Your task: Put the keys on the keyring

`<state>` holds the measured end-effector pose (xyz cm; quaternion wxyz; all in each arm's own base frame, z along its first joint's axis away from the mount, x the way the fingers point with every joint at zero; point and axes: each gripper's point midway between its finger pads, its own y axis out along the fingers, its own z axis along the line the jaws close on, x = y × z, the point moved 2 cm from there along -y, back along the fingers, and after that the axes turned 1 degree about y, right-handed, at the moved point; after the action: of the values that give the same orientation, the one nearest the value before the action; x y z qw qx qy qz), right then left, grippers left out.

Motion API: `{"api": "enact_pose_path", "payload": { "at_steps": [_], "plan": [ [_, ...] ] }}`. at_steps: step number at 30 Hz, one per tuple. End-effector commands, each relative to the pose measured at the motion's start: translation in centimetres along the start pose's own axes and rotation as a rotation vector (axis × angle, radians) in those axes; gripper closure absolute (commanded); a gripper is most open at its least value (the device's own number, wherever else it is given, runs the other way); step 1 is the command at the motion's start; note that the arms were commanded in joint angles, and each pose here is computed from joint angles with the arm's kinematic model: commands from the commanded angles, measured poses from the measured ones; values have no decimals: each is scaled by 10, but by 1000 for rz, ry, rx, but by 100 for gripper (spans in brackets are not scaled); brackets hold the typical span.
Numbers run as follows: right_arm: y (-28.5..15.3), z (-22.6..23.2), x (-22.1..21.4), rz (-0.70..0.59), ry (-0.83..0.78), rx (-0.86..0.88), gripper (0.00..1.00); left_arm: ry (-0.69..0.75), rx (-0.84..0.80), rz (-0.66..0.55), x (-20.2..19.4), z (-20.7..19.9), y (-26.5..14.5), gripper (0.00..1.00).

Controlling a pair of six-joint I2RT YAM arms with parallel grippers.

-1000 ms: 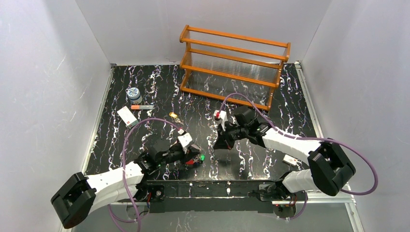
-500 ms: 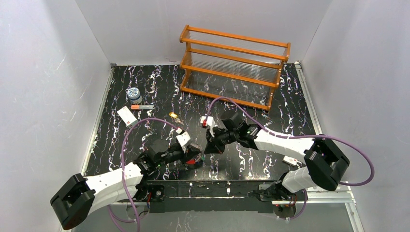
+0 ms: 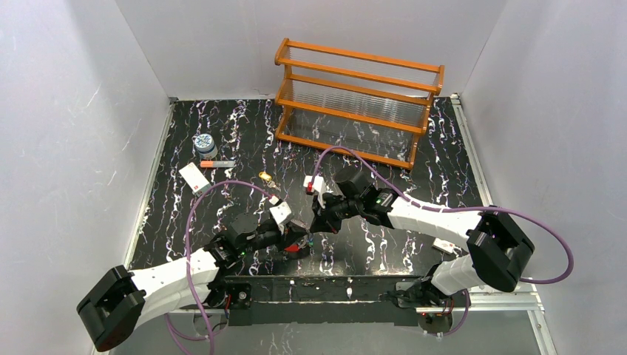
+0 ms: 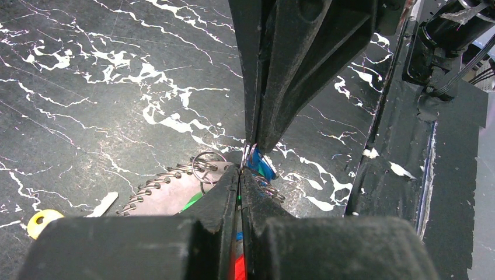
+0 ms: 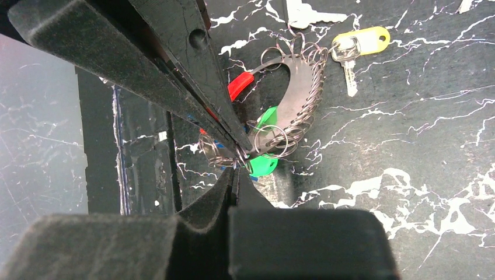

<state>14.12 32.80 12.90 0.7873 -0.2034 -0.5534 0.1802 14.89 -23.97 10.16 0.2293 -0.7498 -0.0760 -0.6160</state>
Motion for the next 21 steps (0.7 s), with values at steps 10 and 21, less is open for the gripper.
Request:
{"api": "enact_pose_path", "payload": {
  "at_steps": [10, 21],
  "plan": [
    [0, -4, 20, -23, -28, -46, 99, 7, -21, -32, 7, -4, 0, 100],
    [-5, -11, 15, -18, 8, -114, 99, 4, -14, -33, 7, -4, -1, 100]
  ]
}}
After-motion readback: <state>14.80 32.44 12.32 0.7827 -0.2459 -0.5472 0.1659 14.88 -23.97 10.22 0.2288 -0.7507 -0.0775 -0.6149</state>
